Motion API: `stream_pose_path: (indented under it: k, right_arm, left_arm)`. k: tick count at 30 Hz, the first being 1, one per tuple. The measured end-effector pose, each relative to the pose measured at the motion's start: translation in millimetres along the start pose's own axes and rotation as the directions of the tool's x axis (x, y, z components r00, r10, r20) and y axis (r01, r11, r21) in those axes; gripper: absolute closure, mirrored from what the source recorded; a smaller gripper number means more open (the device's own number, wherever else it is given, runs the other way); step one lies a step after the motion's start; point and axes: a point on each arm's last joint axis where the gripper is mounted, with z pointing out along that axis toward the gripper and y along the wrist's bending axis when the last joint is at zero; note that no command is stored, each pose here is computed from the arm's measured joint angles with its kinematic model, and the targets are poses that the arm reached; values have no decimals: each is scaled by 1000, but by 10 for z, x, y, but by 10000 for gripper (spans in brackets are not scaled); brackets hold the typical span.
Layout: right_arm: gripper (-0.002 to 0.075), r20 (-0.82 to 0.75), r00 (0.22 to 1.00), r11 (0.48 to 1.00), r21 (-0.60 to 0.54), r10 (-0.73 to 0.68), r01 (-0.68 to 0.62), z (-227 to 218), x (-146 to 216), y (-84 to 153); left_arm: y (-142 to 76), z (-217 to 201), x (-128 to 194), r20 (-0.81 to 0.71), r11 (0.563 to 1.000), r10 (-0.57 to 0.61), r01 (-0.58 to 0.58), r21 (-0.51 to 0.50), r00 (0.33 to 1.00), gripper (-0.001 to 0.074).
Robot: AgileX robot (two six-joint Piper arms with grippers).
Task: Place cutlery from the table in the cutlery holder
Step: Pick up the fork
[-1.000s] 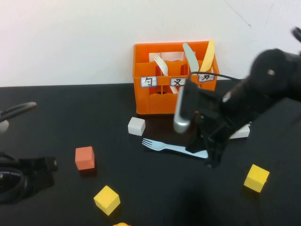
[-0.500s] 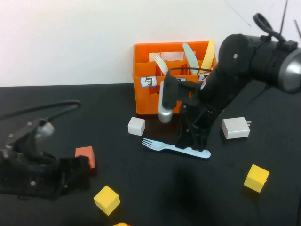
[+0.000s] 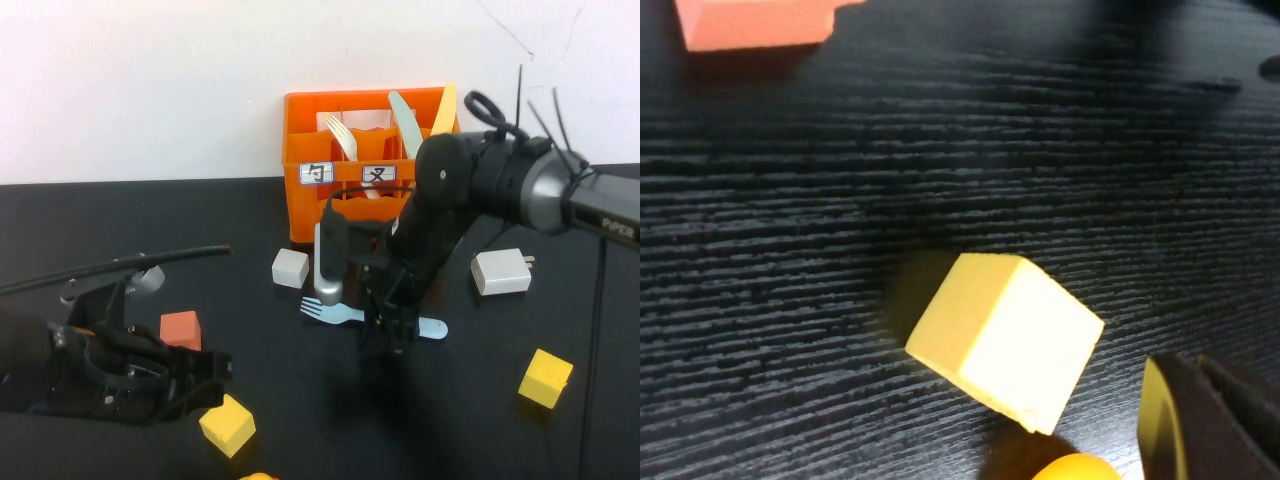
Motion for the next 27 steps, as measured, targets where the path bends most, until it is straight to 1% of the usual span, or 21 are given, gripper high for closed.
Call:
stream_pose_path:
  k: [5,7,8,9,10,12,14,15,21,24,27]
  right_arm:
    - [258,-8,1000,1000,6,-2,2,61,16,-22]
    - [277,-8,1000,1000,6,-2,2,66,15,-25]
    - [300,-10,1000,1000,6,-3,3,65,17,-26]
    - [325,-10,1000,1000,6,-3,3,65,17,-26]
    - [367,-10,1000,1000,6,-3,3,65,17,-26]
    - [461,-9,1000,1000,7,-4,4,64,16,-27]
    - [579,-11,1000,1000,7,-5,5,64,17,-27]
    - [608,-10,1000,1000,9,-5,5,61,14,-30]
    - [601,-7,1000,1000,2,11,-11,59,11,-24]
    - [601,8,999,999,-30,35,-34,22,-18,1]
    - [601,45,998,997,-68,51,-48,-107,-102,22]
  left_arm:
    - [-6,-5,-12,6,1000,-3,3,1,1000,736]
    - [-5,-5,-14,8,1000,-3,3,0,1000,736]
    - [-5,-5,-14,8,1000,-3,3,0,1000,736]
    - [-7,-7,-19,11,1000,-2,2,0,1000,736]
    - [-7,-7,-19,11,1000,-2,2,0,1000,736]
    - [-6,-7,-22,13,1000,-2,2,-1,1000,736]
    - [-5,-7,-28,20,1000,-2,2,-2,1000,736]
    - [-3,-7,-32,25,1000,-2,2,-4,1000,736]
    - [0,-7,-43,36,1000,1,-1,-7,999,736]
    - [0,-7,-44,38,1000,8,-8,-8,999,736]
    - [1,-7,-44,38,1000,11,-11,-9,999,736]
